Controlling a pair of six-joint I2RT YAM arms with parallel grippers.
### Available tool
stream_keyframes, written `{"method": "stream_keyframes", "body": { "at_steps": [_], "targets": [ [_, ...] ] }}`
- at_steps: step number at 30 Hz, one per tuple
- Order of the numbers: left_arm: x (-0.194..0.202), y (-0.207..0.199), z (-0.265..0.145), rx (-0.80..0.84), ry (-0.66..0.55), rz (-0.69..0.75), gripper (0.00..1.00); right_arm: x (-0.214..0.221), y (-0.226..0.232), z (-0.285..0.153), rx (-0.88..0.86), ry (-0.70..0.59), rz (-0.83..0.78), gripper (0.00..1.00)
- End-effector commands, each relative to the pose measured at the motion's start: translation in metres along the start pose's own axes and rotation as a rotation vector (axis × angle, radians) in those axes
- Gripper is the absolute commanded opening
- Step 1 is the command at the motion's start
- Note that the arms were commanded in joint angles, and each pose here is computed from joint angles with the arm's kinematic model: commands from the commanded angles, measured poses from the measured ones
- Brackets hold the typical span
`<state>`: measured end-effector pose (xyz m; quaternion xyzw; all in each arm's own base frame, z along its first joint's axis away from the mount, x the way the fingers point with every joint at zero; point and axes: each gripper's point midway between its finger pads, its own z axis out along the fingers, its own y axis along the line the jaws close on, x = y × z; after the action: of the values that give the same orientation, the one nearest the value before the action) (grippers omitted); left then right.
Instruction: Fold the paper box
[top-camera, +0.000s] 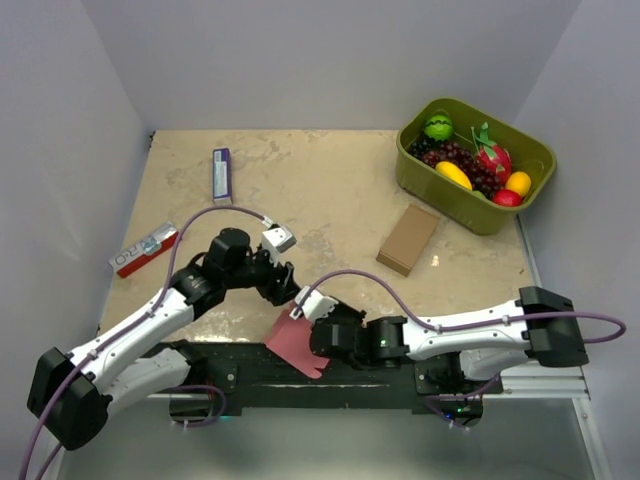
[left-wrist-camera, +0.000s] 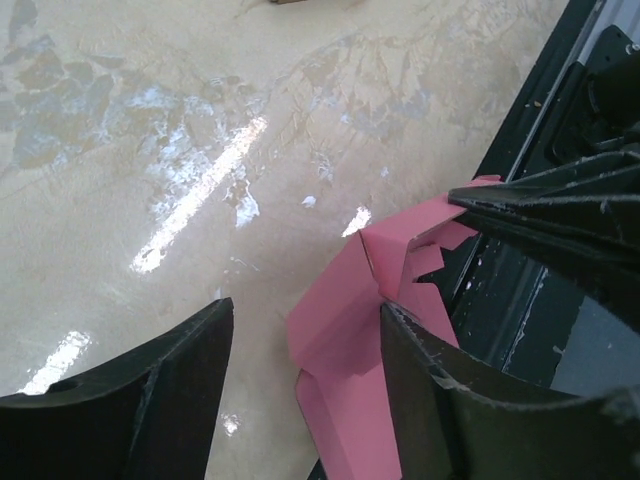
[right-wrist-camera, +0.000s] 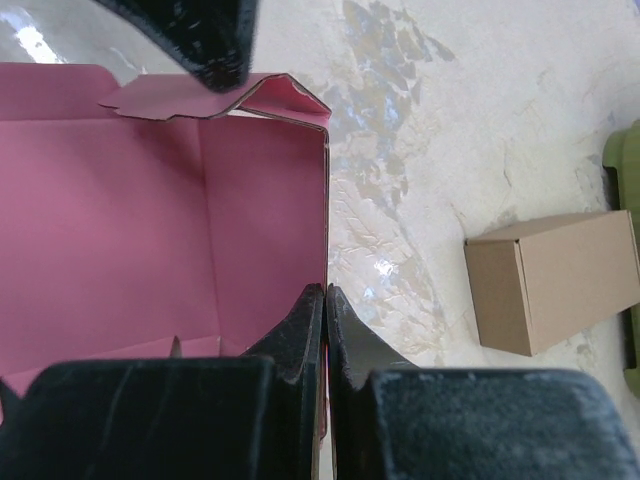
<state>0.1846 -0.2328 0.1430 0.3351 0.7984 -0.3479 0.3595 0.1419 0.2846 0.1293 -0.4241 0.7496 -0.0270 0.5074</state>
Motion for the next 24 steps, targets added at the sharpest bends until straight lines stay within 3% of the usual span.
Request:
{"method": "stream_keyframes", "body": {
  "at_steps": [1, 10, 20, 24],
  "targets": [
    [0.002, 0.010, 0.002, -0.068, -0.008, -0.093, 0.72, -0.015, 0.003, 0.009, 0.050, -0.011, -0.062, 0.00],
    [0.003, 0.025, -0.010, -0.205, -0.132, -0.248, 0.76, -0.016, 0.015, 0.015, 0.013, -0.016, -0.078, 0.01],
    [0.002, 0.001, 0.000, -0.045, -0.228, -0.221, 0.79, -0.012, 0.016, 0.014, -0.001, -0.012, -0.080, 0.02],
    [0.004, -0.003, 0.009, -0.042, -0.208, -0.188, 0.79, -0.012, 0.016, 0.015, 0.000, -0.009, -0.075, 0.03]
  ]
}}
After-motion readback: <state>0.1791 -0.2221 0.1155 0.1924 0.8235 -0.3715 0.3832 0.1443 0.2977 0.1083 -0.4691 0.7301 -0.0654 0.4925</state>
